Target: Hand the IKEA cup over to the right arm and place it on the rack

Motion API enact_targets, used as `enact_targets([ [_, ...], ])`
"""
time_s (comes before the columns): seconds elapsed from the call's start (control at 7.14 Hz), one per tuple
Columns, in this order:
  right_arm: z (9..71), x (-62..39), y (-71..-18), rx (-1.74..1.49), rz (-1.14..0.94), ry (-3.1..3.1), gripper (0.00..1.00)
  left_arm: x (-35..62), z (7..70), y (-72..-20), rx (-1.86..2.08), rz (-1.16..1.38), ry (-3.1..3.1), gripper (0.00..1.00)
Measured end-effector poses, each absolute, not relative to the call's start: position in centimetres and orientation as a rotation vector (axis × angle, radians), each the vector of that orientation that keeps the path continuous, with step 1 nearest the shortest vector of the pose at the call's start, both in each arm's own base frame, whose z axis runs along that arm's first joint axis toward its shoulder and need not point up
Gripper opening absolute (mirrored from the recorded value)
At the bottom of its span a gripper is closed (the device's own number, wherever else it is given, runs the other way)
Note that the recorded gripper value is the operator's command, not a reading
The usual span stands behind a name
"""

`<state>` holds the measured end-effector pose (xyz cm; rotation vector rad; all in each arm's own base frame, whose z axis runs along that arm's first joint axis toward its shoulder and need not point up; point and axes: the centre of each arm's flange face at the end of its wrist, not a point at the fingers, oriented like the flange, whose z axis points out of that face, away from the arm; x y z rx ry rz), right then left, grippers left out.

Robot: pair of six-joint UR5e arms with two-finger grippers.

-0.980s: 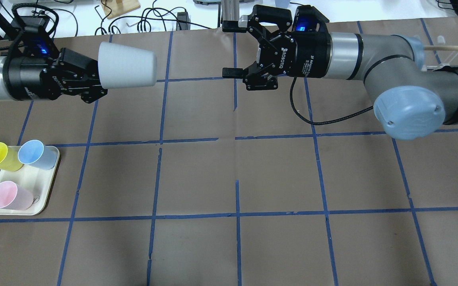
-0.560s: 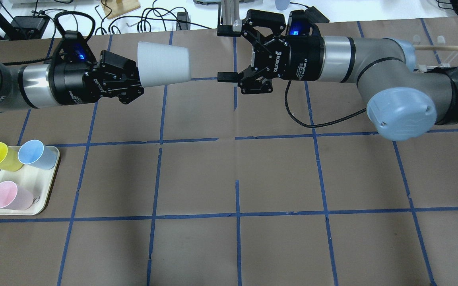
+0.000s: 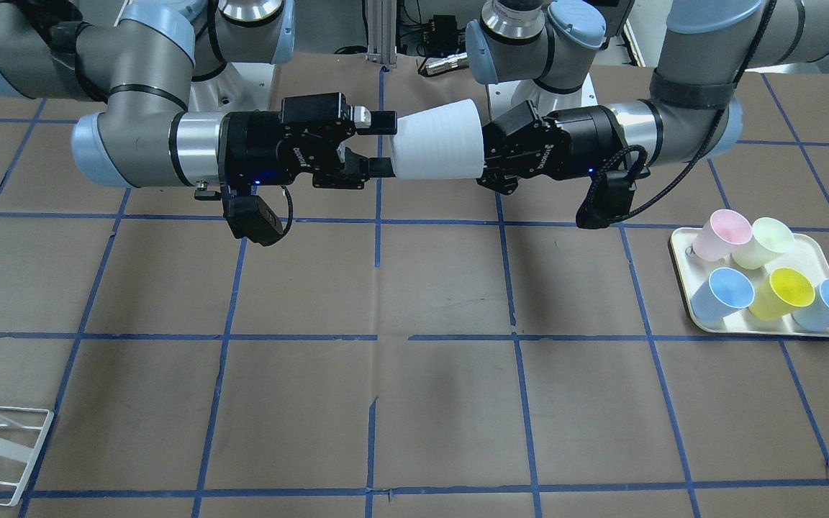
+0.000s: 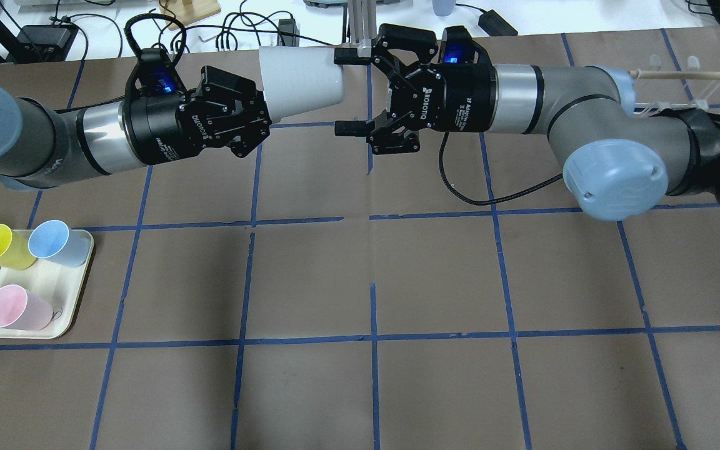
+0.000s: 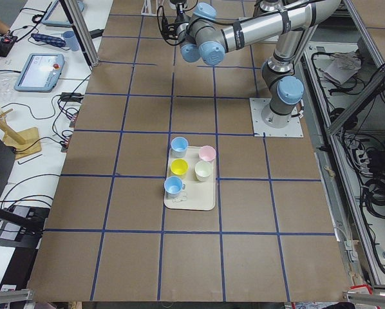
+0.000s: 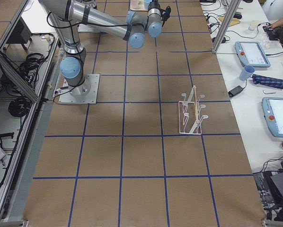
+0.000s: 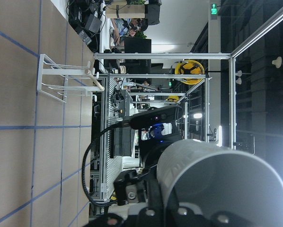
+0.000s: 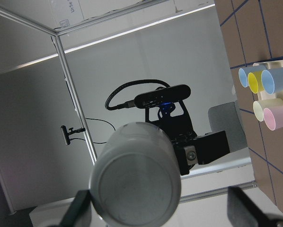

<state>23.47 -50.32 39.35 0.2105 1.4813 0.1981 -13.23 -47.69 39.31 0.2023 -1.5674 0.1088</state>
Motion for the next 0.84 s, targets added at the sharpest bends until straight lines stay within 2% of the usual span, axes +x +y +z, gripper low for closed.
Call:
enact_targets([
  [0.42,40.7,23.5,-50.9,0.235,0.234,1.480,1.00,-13.7,39.1,-47.4,0.209,0.096,-1.564,0.00],
  [0.56,41.0,23.6,-51.0,0.233,0.237,1.478,0.94,-13.7,39.0,-47.5,0.211,0.093,-1.564,0.00],
  [0.7,41.3,23.7,-51.0,0.235,0.245,1.477,0.83,-13.7,38.9,-47.5,0.211,0.093,-1.564,0.00],
  [0.84,41.4,23.8,-51.0,0.235,0.248,1.477,0.81,-13.7,38.9,-47.4,0.211,0.093,-1.564,0.00],
])
